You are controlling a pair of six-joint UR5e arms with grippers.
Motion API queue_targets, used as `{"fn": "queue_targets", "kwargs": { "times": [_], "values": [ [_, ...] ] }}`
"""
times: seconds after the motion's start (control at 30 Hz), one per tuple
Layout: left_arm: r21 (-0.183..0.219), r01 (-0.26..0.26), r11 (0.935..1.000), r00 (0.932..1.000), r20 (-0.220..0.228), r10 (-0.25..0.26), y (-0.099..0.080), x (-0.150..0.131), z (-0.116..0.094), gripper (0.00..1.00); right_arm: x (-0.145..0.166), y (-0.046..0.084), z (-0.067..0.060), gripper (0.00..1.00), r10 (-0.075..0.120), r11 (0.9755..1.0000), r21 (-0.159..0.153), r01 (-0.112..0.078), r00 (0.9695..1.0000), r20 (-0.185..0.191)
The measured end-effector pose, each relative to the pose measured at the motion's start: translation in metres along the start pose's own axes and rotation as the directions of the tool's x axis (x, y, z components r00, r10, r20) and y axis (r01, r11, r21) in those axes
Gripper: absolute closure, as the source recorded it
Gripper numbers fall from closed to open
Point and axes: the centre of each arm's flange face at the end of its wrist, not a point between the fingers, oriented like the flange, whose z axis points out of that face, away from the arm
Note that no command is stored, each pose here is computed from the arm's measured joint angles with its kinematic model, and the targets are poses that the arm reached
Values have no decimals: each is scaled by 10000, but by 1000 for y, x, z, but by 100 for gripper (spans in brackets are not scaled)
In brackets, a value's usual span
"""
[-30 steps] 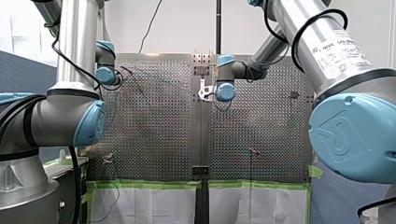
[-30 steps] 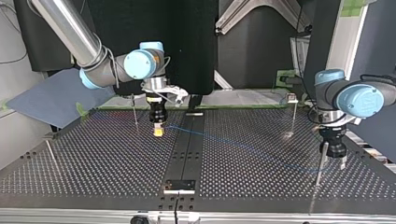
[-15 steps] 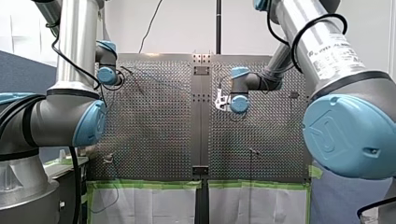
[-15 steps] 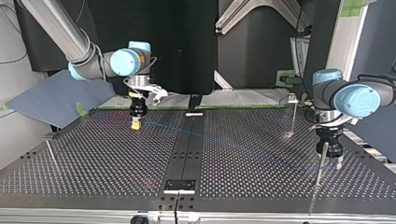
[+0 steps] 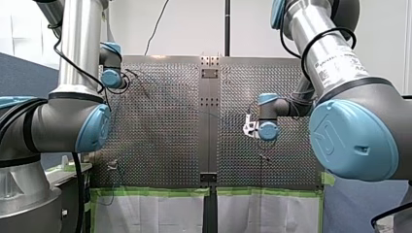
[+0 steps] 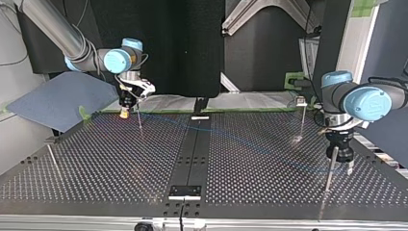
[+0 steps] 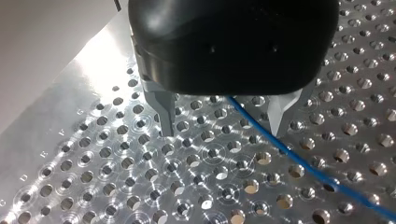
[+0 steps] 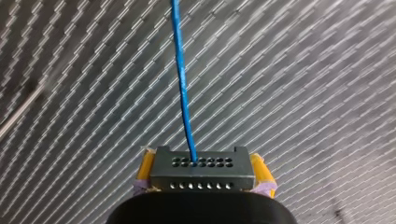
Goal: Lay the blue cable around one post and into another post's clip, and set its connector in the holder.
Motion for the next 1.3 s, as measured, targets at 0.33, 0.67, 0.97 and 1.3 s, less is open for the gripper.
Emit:
{"fn": "queue_targets", "kwargs": {
  "times": [0.33,0.67,0.97,1.3],
  "values": [
    [-24,-1,10000,10000,15,1,0,0,0,1,-74,66,-8,100,-58,9955,-940,134,9968,801],
    [-55,0,10000,10000,32,1,0,0,0,1,-143,128,-34,100,47,9825,-1842,258,9866,1632],
    [-39,2,10000,10000,22,-1,-1,0,0,1,-198,161,-76,100,126,9768,-2104,393,9708,2397],
    [-30,3,10000,10000,13,-3,-1,1,0,1,-208,167,-99,100,196,9859,-1661,203,9717,2354]
  ]
}}
